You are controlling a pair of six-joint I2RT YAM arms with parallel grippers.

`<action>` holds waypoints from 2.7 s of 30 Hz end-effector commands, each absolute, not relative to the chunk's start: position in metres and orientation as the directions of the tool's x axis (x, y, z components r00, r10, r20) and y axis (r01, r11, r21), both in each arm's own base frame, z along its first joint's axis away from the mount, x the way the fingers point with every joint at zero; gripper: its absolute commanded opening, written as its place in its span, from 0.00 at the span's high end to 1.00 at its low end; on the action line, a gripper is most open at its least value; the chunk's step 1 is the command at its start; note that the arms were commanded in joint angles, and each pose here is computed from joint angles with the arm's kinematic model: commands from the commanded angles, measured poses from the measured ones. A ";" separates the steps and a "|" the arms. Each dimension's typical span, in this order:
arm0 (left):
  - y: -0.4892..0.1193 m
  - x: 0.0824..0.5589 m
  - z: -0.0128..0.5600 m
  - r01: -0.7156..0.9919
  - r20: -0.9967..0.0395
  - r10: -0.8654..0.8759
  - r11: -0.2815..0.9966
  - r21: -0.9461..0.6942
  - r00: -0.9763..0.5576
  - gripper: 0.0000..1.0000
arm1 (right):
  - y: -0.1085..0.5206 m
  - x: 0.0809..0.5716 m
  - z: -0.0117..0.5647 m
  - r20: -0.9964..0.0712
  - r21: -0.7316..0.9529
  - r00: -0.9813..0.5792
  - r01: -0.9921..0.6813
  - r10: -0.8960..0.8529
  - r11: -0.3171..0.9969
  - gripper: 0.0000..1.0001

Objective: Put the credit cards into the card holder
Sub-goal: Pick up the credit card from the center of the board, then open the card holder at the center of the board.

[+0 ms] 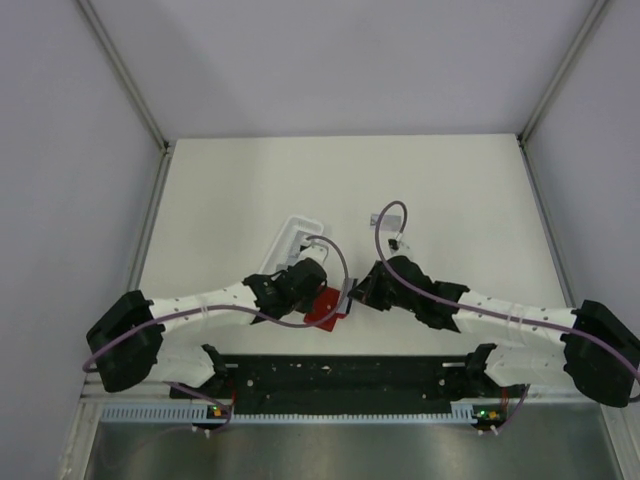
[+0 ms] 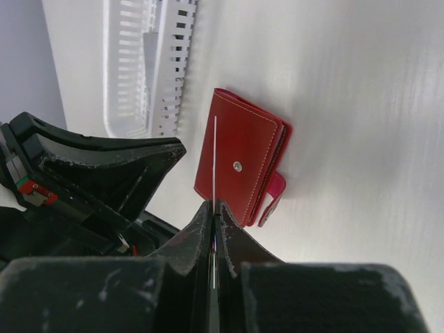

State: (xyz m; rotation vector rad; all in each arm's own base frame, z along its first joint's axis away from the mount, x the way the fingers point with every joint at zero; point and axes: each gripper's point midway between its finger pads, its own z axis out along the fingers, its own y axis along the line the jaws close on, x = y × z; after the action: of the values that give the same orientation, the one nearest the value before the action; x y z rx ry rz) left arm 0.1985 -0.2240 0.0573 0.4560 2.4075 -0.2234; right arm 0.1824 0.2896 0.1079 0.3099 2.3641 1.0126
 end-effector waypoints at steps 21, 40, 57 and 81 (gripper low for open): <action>-0.218 0.190 0.021 0.306 -0.546 0.247 0.952 -0.018 -0.800 1.00 | 0.291 0.179 0.069 -0.295 0.626 -0.872 0.133 0.390 0.769 1.00; -0.245 0.168 0.012 0.379 -0.516 0.291 0.922 -0.072 -0.806 1.00 | 0.295 0.175 0.064 -0.258 0.650 -0.889 0.129 0.377 0.749 1.00; -0.243 0.170 0.013 0.371 -0.520 0.288 0.927 -0.060 -0.804 1.00 | 0.262 0.170 0.066 -0.307 0.594 -0.863 0.156 0.402 0.789 1.00; -0.247 0.168 0.011 0.384 -0.510 0.297 0.920 -0.072 -0.807 1.00 | 0.287 0.171 0.052 -0.258 0.641 -0.890 0.134 0.377 0.756 1.00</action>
State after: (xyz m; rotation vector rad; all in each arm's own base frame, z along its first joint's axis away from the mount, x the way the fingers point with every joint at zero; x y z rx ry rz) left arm 0.1759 -0.2395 0.0176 0.4671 2.5385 -0.1971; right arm 0.1654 0.2769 0.0464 0.3999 2.6197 0.8201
